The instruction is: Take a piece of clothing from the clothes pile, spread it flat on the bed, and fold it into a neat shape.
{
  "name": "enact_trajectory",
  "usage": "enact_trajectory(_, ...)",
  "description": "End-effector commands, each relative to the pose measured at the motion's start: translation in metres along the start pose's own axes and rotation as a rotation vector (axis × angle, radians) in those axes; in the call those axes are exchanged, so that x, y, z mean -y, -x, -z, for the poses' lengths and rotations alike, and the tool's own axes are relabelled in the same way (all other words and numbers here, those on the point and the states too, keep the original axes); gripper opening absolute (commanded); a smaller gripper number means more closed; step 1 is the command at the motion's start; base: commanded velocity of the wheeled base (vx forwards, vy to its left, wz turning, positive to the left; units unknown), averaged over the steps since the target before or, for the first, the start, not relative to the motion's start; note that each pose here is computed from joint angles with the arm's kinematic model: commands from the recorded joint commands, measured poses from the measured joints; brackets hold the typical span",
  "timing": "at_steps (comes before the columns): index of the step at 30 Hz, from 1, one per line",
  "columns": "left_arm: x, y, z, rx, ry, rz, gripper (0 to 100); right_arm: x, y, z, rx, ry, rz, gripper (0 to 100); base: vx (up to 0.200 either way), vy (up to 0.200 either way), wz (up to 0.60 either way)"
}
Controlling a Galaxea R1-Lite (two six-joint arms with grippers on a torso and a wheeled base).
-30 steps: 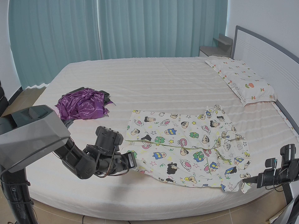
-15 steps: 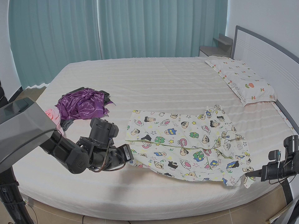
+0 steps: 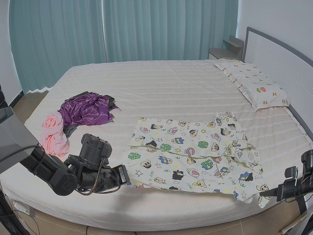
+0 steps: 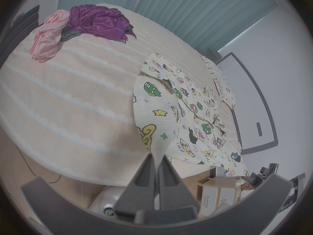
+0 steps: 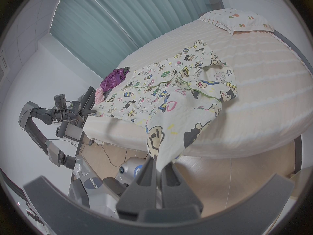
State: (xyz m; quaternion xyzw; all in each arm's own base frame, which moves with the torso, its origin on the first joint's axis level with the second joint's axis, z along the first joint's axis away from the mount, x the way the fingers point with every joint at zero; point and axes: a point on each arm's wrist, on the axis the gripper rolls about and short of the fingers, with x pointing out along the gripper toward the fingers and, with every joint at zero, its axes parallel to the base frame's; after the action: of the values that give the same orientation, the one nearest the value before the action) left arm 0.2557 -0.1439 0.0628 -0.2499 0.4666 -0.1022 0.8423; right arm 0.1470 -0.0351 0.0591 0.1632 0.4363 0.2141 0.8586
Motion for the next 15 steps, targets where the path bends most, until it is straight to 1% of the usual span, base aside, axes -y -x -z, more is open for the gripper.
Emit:
enact_trajectory(1,0.000,0.006,0.005,-0.005,-0.005,0.004,0,-0.003,0.005,0.000,0.023,0.012,0.011,0,0.000,0.000,0.00)
enact_trajectory(5,-0.003,0.009,0.013,-0.027,-0.013,-0.007,0,-0.005,0.007,0.006,-0.014,-0.010,0.009,0,0.000,0.000,0.00)
enact_trajectory(8,-0.004,0.011,0.018,-0.038,-0.020,-0.010,0,-0.006,0.007,0.011,-0.046,-0.020,0.021,0,0.000,0.000,0.00)
enact_trajectory(10,-0.006,0.013,0.022,-0.048,-0.023,-0.015,0,-0.008,0.008,0.017,-0.080,-0.016,0.038,0,0.000,0.000,0.00)
enact_trajectory(15,-0.009,0.018,0.031,-0.071,-0.033,-0.024,0,-0.010,0.009,0.022,-0.117,-0.011,0.056,0,0.000,0.000,0.00)
